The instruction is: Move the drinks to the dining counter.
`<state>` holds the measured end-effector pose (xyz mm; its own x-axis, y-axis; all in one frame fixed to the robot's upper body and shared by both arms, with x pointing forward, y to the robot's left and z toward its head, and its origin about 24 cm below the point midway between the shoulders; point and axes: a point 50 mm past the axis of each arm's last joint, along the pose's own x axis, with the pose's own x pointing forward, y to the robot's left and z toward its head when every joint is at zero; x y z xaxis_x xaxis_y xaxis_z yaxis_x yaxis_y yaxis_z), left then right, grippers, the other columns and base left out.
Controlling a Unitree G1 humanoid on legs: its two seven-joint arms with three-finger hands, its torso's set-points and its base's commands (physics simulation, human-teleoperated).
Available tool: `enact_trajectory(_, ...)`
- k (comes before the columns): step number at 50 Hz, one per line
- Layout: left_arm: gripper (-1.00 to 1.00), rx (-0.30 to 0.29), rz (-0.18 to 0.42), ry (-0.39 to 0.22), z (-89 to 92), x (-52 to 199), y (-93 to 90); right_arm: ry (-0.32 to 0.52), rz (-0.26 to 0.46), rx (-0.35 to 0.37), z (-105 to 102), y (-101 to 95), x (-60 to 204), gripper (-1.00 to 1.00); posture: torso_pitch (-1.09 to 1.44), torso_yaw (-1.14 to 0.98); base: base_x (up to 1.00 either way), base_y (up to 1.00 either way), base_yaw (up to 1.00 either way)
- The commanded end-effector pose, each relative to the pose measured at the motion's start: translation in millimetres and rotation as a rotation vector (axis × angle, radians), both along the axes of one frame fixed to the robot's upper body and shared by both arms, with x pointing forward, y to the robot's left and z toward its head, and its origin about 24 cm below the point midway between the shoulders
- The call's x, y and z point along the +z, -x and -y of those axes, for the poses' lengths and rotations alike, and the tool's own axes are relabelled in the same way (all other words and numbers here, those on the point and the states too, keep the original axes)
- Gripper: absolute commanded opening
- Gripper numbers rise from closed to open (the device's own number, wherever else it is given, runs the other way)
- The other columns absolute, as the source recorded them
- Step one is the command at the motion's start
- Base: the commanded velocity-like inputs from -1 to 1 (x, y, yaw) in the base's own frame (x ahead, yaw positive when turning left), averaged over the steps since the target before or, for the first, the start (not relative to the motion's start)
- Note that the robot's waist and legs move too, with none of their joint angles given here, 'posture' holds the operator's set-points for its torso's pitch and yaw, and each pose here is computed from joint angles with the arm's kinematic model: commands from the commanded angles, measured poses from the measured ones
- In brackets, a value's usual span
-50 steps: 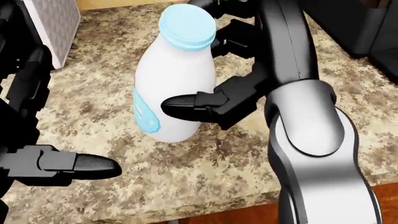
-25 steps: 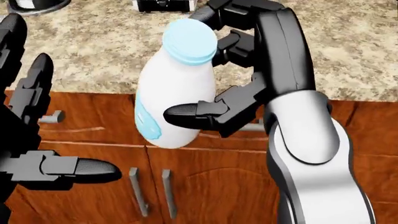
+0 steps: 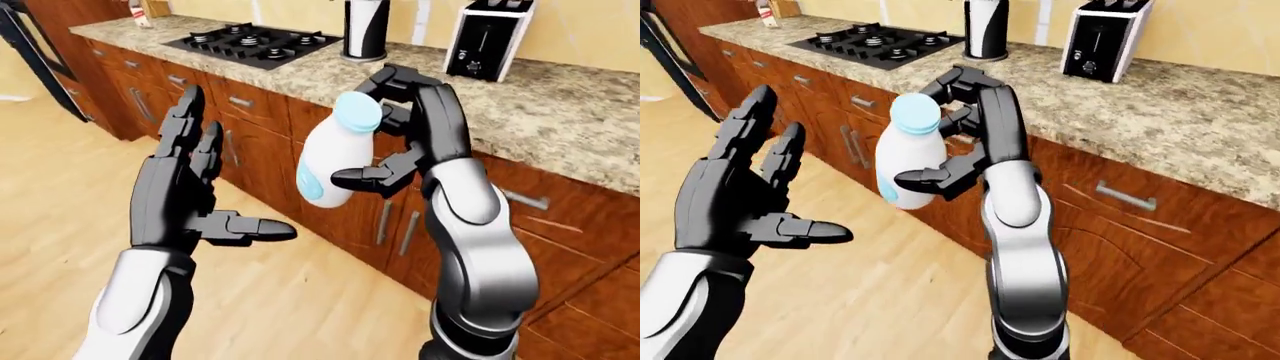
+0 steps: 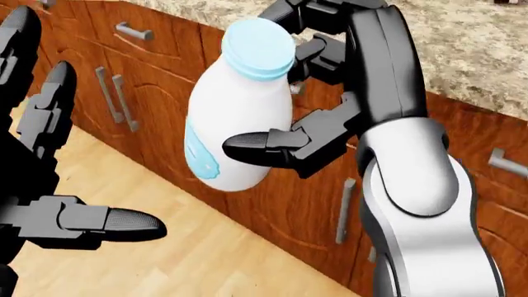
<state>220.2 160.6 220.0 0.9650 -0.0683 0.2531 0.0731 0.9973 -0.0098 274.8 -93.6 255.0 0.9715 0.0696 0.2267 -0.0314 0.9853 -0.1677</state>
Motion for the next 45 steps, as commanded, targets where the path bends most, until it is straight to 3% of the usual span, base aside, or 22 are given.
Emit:
enact_trajectory(1,1.0,0.001,0.058,-0.001,1.1,8.8,3.1,-0.004,0.086,0.018,-1.5,6.0,14.5,-1.0,0.0,0.0,0.0,0.0,1.0)
enact_trajectory(45,1.0,0.002,0.058,0.003,1.7,7.2,3.9,-0.009,0.071,0.024,-1.9,6.2,9.4,-1.0,0.0,0.0,0.0,0.0,1.0)
